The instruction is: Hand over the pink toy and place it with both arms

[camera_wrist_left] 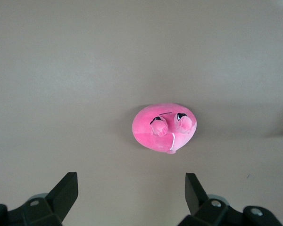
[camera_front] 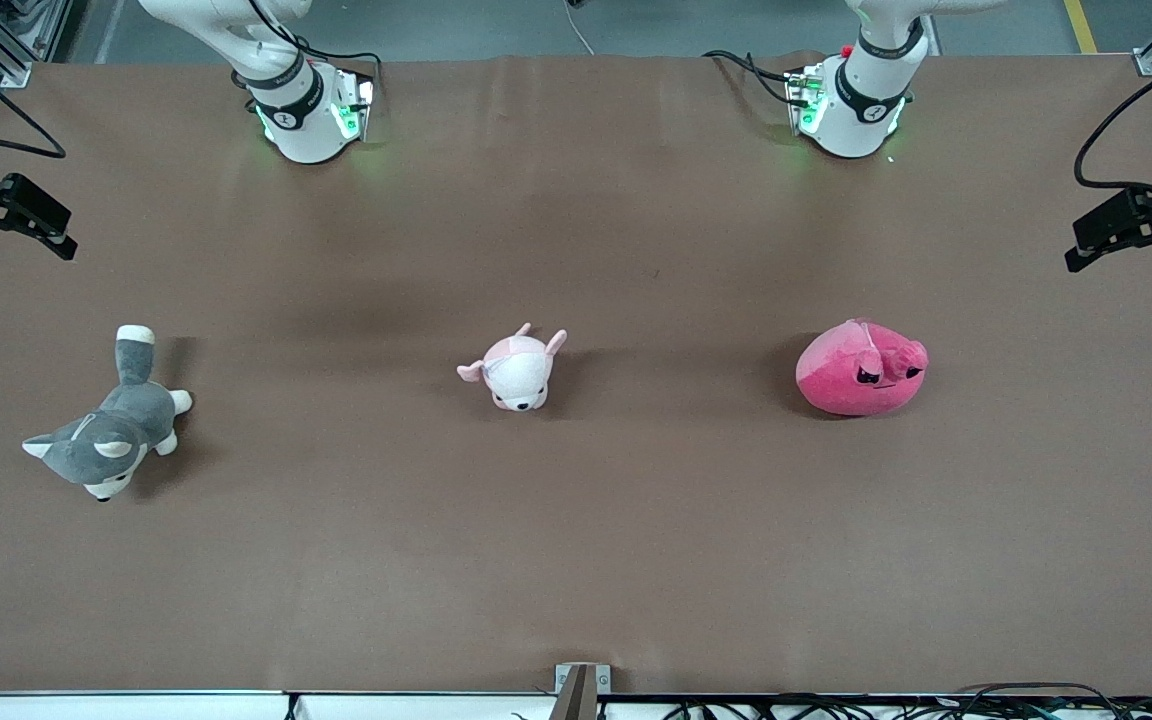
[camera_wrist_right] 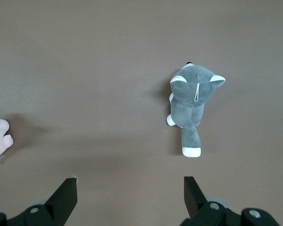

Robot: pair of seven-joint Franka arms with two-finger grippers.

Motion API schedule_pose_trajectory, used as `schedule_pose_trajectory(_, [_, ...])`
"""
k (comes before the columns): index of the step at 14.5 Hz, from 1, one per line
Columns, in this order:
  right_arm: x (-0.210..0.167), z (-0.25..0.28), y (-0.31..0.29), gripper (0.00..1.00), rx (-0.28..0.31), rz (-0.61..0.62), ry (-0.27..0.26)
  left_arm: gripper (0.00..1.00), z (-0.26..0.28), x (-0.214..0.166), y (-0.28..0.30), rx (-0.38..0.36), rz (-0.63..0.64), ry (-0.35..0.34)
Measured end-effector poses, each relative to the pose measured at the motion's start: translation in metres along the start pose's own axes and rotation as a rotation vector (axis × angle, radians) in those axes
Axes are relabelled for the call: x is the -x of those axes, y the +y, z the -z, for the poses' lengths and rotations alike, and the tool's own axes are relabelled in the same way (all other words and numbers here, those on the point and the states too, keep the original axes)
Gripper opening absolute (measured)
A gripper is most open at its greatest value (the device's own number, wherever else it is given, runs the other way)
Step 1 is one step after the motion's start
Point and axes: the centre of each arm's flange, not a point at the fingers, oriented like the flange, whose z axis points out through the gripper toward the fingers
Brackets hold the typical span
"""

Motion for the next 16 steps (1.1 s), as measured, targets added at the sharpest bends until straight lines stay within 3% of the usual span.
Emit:
schedule_pose_trajectory(6, [0.000,0.000,0.000,1.00,0.000,0.000,-0.003,1.00,-0.104,-0.014,-0.008,0.007,0.023,-0.169])
schedule_pose_trajectory(11, [0.000,-0.001,-0.001,1.00,0.000,0.001,-0.003,1.00,-0.211,-0.011,-0.003,0.001,0.084,-0.187])
schedule_pose_trajectory(16, [0.000,-0.001,-0.002,1.00,-0.015,-0.001,-0.003,1.00,-0.261,-0.013,0.020,0.023,0.120,-0.206])
